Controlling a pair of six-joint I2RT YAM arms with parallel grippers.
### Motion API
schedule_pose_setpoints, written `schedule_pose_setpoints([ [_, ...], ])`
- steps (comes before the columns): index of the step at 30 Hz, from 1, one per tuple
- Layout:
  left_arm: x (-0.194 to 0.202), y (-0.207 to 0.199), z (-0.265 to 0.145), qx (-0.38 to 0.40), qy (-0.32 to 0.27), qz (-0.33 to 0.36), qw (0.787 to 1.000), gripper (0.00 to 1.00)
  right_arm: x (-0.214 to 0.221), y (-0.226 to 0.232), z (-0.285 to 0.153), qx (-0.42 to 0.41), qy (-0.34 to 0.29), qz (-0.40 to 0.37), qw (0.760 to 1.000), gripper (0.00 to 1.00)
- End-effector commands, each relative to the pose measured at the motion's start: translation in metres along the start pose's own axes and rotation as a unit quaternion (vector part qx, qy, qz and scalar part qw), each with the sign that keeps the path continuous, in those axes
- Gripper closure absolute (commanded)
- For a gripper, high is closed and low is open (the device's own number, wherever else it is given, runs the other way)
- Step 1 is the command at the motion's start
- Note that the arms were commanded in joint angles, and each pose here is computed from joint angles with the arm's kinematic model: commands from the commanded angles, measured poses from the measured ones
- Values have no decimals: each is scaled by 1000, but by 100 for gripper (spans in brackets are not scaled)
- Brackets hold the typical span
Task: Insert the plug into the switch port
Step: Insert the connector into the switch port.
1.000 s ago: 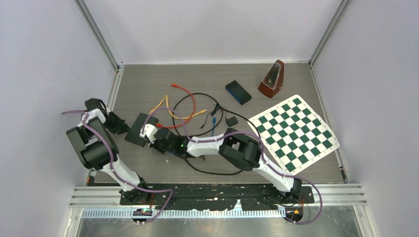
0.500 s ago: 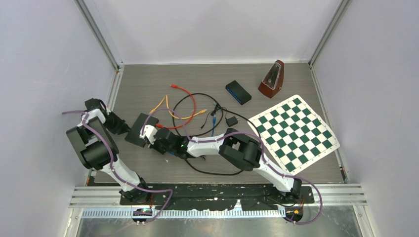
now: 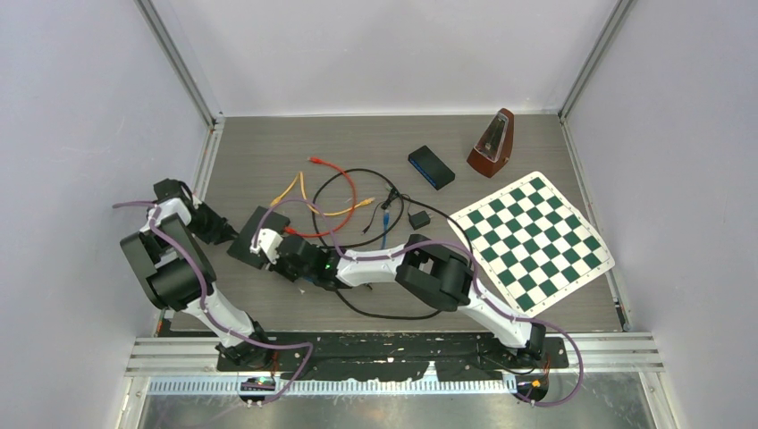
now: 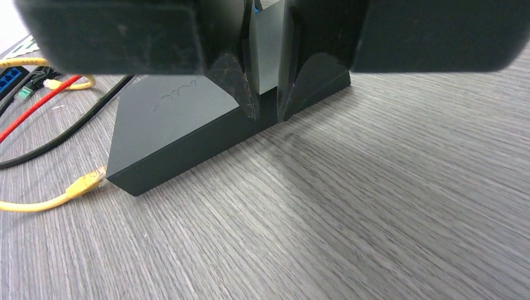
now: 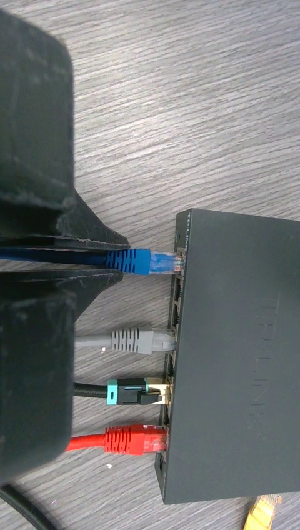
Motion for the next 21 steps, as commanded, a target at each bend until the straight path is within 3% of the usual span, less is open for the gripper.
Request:
schedule_pose_setpoints([
  [1, 31, -5, -13, 17, 53, -3, 998, 82, -39, -19, -4, 55, -35, 14, 998, 95],
  [15, 34, 3, -15, -8, 56, 21, 998, 86, -31, -23, -8, 74, -35, 20, 996, 95],
  [21, 4, 3, -31, -36, -28, 34, 998, 87, -18, -12, -16, 42, -55, -3, 998, 95],
])
Point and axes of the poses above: each gripper's point midway between its finger pads, its own z axis out along the fingers, its own y axis along the line the jaws close on, x = y × z, the point moved 2 cm from there along -z, back along the fingers, and after that the axes turned 7 degrees about -z, right-handed, at the moved point
